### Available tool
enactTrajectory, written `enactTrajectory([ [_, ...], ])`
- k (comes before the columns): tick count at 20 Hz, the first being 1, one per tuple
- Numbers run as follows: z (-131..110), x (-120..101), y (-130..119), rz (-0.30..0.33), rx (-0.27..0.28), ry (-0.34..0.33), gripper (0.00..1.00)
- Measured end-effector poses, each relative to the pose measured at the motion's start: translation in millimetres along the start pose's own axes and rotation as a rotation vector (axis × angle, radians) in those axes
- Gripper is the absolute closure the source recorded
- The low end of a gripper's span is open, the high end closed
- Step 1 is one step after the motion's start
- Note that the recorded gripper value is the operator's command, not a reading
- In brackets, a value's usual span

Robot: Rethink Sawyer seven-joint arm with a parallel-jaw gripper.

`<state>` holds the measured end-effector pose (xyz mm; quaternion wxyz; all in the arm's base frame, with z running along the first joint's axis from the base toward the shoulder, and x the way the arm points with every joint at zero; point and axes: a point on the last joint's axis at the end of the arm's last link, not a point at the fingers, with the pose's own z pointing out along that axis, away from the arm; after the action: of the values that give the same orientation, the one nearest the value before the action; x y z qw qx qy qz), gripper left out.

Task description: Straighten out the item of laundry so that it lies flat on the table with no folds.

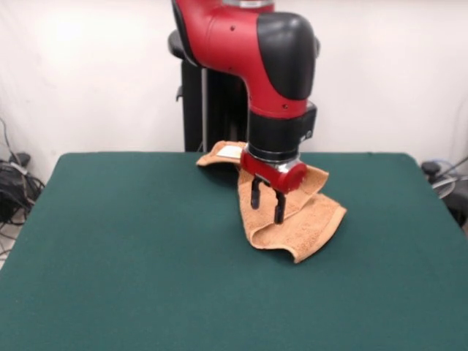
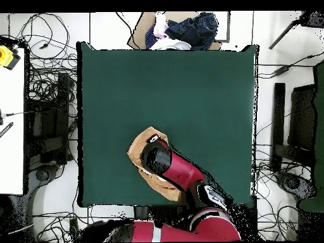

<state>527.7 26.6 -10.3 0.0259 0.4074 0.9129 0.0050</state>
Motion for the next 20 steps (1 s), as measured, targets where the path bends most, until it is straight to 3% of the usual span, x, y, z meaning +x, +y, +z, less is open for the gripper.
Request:
enactTrajectory([
  [14, 31, 16, 0, -0.001, -0.009, 0.008, 0.0],
  [20, 37, 14, 3, -0.002, -0.019, -0.022, 0.0],
])
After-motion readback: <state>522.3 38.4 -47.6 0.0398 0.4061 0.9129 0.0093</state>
